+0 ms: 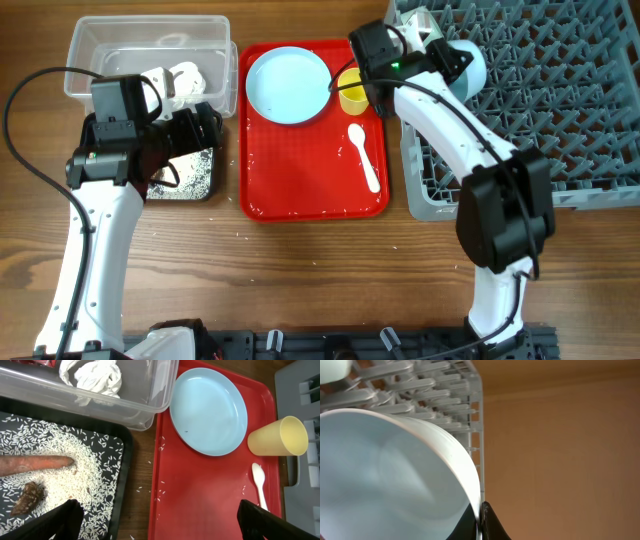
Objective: Sort waste into correct bins and load items into the dishwasher rack
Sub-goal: 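Grasp the edge of the blue plate with right gripper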
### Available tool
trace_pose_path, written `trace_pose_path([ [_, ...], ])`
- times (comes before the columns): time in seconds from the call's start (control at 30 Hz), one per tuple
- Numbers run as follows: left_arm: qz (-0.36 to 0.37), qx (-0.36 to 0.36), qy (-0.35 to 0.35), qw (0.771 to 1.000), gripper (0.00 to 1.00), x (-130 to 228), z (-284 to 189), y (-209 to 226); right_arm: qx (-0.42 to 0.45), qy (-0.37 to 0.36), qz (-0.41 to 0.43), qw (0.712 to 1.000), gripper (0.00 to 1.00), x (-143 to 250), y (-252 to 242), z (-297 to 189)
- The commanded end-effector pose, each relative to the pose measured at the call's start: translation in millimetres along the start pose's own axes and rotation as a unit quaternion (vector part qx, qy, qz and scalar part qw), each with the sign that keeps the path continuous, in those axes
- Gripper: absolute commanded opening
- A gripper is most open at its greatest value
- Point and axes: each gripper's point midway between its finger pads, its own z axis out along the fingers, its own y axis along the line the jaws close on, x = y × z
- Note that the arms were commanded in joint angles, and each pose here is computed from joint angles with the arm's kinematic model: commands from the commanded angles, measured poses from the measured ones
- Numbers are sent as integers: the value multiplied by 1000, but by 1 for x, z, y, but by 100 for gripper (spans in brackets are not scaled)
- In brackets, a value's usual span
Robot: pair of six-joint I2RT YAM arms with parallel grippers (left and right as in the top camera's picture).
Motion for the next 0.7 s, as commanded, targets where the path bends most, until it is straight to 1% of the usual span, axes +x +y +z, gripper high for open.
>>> trace_pose_path([
  [0.0,12,6,-17,1000,100,-9,-9,-3,3,9,-45,999,4,3,22,6],
  [0.17,12,6,-17,1000,100,-9,-9,-3,0,-1,-66,998,4,1,26,-6],
  [0.33,12,6,-17,1000,100,-9,-9,-3,-22,-29,-112,993,4,-2,42,-36],
  [0.37,12,6,-17,1000,100,-9,-9,-3,-28,-36,-123,991,8,-2,46,-43],
  [0.47,12,6,-17,1000,100,-9,-9,-3,-33,-54,-133,989,25,-6,53,-60],
  [0.5,12,6,-17,1000,100,-9,-9,-3,-33,-59,-134,989,38,-7,54,-64],
  [0.53,12,6,-17,1000,100,-9,-9,-3,-33,-63,-136,988,45,-8,55,-68],
  [0.6,12,6,-17,1000,100,-9,-9,-3,-33,-66,-139,988,63,-8,55,-71],
  [0.67,12,6,-17,1000,100,-9,-9,-3,-34,-65,-142,987,71,-7,55,-71],
])
